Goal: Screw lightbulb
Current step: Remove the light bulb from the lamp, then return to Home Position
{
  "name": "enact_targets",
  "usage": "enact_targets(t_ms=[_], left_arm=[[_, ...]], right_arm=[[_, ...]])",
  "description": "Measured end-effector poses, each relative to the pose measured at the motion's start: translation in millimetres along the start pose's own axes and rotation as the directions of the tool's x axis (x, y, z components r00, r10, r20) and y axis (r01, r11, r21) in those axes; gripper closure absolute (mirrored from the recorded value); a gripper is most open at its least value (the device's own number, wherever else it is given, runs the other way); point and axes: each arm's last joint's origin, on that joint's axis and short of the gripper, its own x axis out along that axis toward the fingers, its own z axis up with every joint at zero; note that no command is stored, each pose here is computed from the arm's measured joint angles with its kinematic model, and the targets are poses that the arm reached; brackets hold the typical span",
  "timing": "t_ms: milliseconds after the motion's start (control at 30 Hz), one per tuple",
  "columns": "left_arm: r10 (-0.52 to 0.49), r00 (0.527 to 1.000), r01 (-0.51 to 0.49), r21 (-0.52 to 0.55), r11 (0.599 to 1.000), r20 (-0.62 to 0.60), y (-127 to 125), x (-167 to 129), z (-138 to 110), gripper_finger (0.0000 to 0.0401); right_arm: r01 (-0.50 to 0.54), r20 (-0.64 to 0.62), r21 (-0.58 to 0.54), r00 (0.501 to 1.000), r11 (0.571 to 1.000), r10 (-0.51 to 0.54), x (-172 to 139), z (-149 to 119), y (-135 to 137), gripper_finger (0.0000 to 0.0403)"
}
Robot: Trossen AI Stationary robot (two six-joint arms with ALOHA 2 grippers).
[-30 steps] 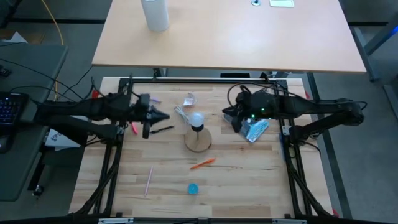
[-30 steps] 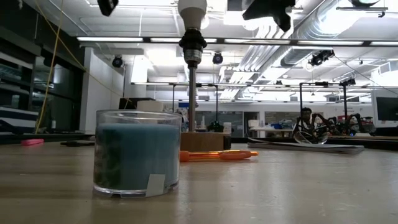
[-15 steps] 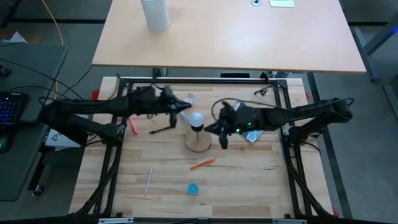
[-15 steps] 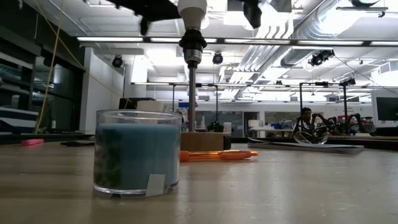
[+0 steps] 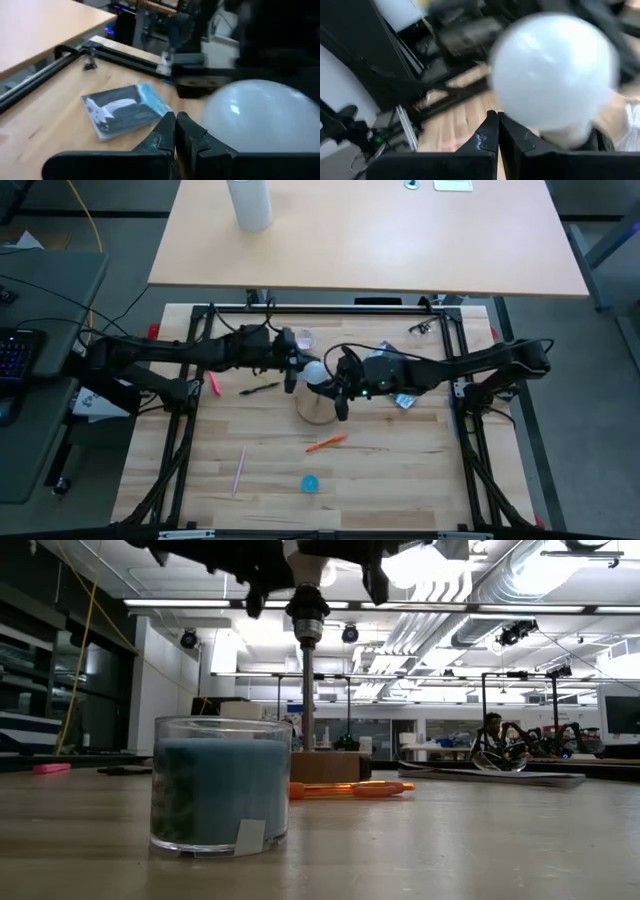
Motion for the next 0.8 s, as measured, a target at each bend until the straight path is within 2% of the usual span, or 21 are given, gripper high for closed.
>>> enact_targets(t_ms=[133,367,433,667,800], left_arm=[[-0.045,0.998,0.045,-0.004,0.999,-0.039,-11.4,-23.2,4.7,0.0401],[-0.113,0.988,0.113,-0.007,0.994,-0.104,-30.7,-75.7,9.5,0.0401],[-0.094,0.989,0.094,-0.011,0.996,-0.112,-32.6,-88.6,9.6,0.0401],[0.111,0.988,-0.111,0.006,0.994,-0.110,-29.2,-126.5,6.9,0.0401],[0.121,0.980,-0.128,-0.036,0.991,-0.160,-30.7,-138.0,0.5,0.0401]], right_arm=[[0.033,-0.049,-0.030,0.998,0.999,-0.034,-13.1,5.4,-4.5,0.0403],[0.173,-0.113,-0.088,0.977,0.981,-0.182,-44.9,16.0,-16.5,0.0403],[0.193,-0.122,-0.095,0.971,0.977,-0.203,-55.1,20.8,-19.4,0.0403],[0.237,-0.096,-0.098,0.965,0.967,-0.246,-81.5,36.5,-27.8,0.0403],[0.268,-0.116,-0.099,0.953,0.958,-0.279,-95.9,38.2,-29.8,0.0403]])
